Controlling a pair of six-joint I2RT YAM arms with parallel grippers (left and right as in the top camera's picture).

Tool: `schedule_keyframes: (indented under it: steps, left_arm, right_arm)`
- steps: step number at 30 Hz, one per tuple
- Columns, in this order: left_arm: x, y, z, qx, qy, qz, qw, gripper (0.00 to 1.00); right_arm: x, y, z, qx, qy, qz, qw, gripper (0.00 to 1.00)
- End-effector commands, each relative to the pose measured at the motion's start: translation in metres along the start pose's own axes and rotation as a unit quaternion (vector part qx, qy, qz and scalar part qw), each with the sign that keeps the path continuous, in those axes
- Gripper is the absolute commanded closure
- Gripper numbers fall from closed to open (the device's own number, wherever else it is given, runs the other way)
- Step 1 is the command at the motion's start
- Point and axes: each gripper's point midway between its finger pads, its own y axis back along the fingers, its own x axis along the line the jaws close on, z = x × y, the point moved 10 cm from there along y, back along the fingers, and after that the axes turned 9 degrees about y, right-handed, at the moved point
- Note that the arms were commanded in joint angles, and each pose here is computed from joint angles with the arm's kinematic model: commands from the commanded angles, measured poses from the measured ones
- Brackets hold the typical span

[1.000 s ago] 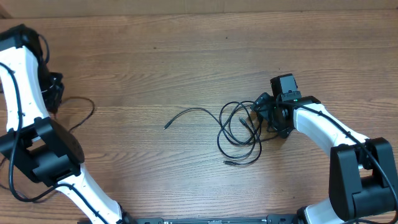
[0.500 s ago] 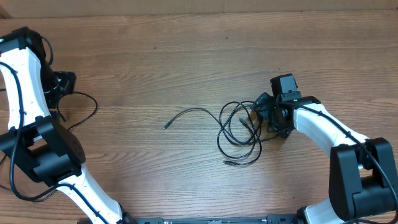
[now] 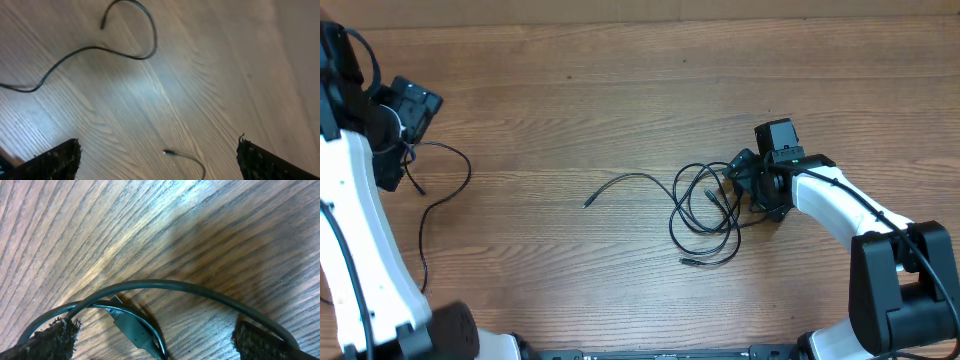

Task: Untangle cables

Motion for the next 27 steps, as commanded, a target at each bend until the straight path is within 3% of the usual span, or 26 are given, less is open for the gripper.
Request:
schedule_keyframes:
  steps: [1,10,16,21,27]
  left_arm:
    - [-0.002,0.038,-0.027,-0.022,-0.074,-0.063,0.995,0.0]
    - [-0.007,0.089,-0.099,-0.02,-0.22,-0.163,0.961,0.0]
    - [0.026,0.096,-0.125,-0.069,-0.233,-0.165,0.956,0.0]
    - [0.068,0.056,-0.141,-0.068,-0.233,-0.169,0.955,0.01]
    - [0.094,-0.007,-0.156,-0.022,-0.208,-0.092,0.974,0.0]
  right_arm:
    - [-0.013,-0.022,-0.015,0.047,-0.005,-0.021,0.999,0.0]
    - [-0.013,-0.022,-0.015,0.047,-0.005,-0.021,0.999,0.0]
    - [-0.013,-0.022,-0.015,0.047,-0.005,-0.021,0.999,0.0]
    - [-0.013,-0.022,-0.015,0.047,-0.005,-0.021,0.999,0.0]
    - [-0.013,-0.022,-0.015,0.047,-0.005,-0.021,0.999,0.0]
